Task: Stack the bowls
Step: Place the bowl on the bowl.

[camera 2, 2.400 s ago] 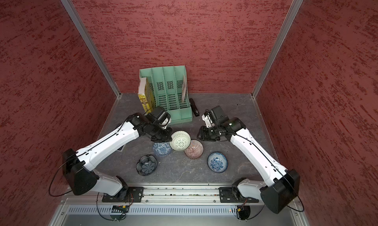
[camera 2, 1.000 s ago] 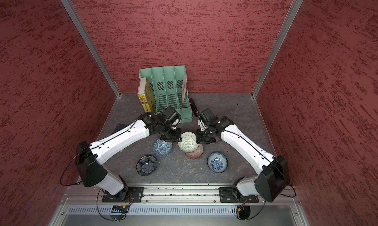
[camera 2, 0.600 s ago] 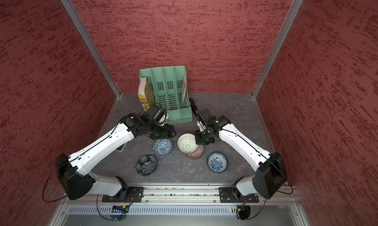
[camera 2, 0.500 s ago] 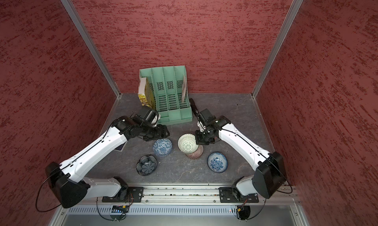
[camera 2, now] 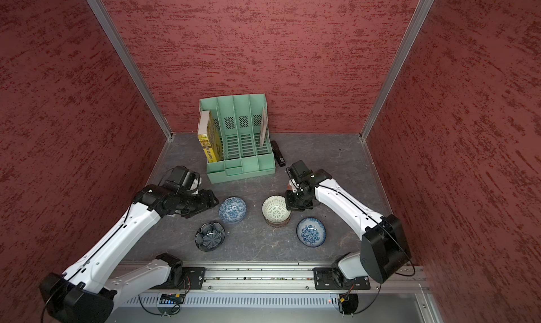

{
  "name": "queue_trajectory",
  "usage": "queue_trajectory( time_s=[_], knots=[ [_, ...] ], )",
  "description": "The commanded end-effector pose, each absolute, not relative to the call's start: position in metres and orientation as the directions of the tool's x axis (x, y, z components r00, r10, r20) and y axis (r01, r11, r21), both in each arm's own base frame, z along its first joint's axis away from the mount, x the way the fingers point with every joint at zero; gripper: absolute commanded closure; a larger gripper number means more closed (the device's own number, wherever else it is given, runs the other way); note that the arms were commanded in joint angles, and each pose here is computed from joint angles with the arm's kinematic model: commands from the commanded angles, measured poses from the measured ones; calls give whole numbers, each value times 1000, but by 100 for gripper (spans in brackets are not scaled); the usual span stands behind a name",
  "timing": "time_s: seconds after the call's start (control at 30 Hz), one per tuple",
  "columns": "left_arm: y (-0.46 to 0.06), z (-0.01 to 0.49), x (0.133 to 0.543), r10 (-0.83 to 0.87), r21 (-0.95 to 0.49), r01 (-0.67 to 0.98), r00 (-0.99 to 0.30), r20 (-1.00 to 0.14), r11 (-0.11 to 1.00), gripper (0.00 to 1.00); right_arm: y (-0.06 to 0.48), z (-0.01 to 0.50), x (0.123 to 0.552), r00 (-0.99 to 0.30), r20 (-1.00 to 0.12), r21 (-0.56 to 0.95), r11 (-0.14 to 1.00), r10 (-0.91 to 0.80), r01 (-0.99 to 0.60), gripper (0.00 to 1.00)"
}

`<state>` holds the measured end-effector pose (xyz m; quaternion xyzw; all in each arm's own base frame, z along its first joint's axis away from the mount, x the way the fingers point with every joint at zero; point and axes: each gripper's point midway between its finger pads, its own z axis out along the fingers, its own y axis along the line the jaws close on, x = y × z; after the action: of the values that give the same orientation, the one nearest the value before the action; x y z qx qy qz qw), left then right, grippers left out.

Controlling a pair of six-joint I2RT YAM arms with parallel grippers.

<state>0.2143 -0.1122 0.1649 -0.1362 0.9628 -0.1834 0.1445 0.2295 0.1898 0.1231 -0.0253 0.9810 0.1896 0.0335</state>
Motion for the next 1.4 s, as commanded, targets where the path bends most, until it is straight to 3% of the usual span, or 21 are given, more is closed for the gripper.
queue_trajectory(
  time_s=[0.0,1.37],
  knots=[
    [-111,164,213,-309,-397,-203,-924,-225,895,24,195,128,244,-987,-158,399,911,-41,-102,100],
    [-113,151,214,-301,-398,-205,-933,-197,894,25,194,99,245,-987,-150,379,919,-59,-112,100]
  ],
)
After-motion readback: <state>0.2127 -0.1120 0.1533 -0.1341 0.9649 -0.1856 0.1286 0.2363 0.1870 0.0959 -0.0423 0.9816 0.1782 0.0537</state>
